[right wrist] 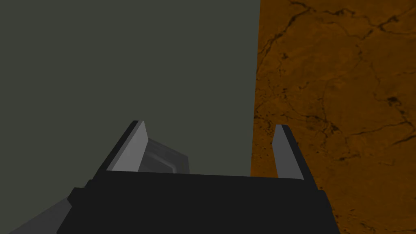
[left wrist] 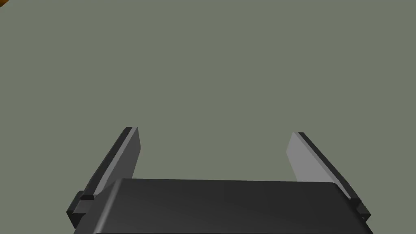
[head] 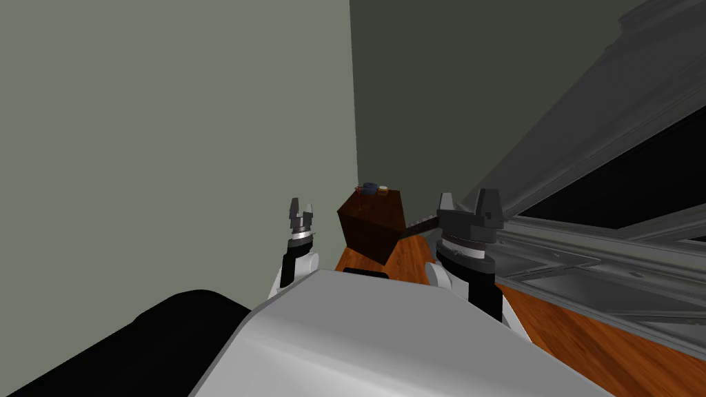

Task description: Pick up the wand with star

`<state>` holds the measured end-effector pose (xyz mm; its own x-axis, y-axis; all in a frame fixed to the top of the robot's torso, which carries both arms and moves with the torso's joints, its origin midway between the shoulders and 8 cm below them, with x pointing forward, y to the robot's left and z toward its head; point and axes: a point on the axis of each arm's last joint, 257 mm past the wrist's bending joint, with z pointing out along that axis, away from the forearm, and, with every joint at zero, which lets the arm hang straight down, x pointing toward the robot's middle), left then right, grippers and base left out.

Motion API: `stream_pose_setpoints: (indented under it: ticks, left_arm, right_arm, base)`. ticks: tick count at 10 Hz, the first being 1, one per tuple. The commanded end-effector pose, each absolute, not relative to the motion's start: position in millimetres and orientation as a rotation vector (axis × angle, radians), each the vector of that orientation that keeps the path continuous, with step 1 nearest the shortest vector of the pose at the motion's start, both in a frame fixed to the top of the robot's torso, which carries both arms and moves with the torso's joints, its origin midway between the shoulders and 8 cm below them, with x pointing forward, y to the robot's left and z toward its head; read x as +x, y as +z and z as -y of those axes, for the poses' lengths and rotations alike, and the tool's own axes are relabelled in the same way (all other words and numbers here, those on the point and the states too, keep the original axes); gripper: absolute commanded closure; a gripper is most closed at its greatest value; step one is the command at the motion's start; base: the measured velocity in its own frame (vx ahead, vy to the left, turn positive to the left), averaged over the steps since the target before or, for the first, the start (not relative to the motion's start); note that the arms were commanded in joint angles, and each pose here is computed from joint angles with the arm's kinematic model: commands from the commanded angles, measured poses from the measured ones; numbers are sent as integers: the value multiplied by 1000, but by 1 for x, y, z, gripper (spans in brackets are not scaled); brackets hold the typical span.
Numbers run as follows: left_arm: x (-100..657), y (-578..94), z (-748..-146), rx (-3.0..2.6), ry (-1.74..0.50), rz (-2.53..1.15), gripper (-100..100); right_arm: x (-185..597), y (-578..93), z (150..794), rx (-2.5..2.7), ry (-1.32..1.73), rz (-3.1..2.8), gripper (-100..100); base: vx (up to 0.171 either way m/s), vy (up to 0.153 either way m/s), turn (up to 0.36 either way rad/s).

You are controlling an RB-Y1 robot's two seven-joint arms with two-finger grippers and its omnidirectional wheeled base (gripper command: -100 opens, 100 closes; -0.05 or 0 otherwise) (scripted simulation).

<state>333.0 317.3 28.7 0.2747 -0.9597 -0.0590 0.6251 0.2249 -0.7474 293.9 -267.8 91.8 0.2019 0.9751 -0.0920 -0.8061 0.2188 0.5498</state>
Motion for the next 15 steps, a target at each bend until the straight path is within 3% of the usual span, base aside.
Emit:
stream_pose_setpoints:
  ticks: [1,15]
  left_arm:
    - [339,24,-312,-651,-1165,-647,-100]
    - [404,-74,-319,-430,-743,-1107,-100]
  right_arm:
    - [294,92,268,427,1297,-472,0]
    - [294,92,268,427,1297,-472,0]
  base:
    - [13,-15,-54]
    - [36,-64,-87]
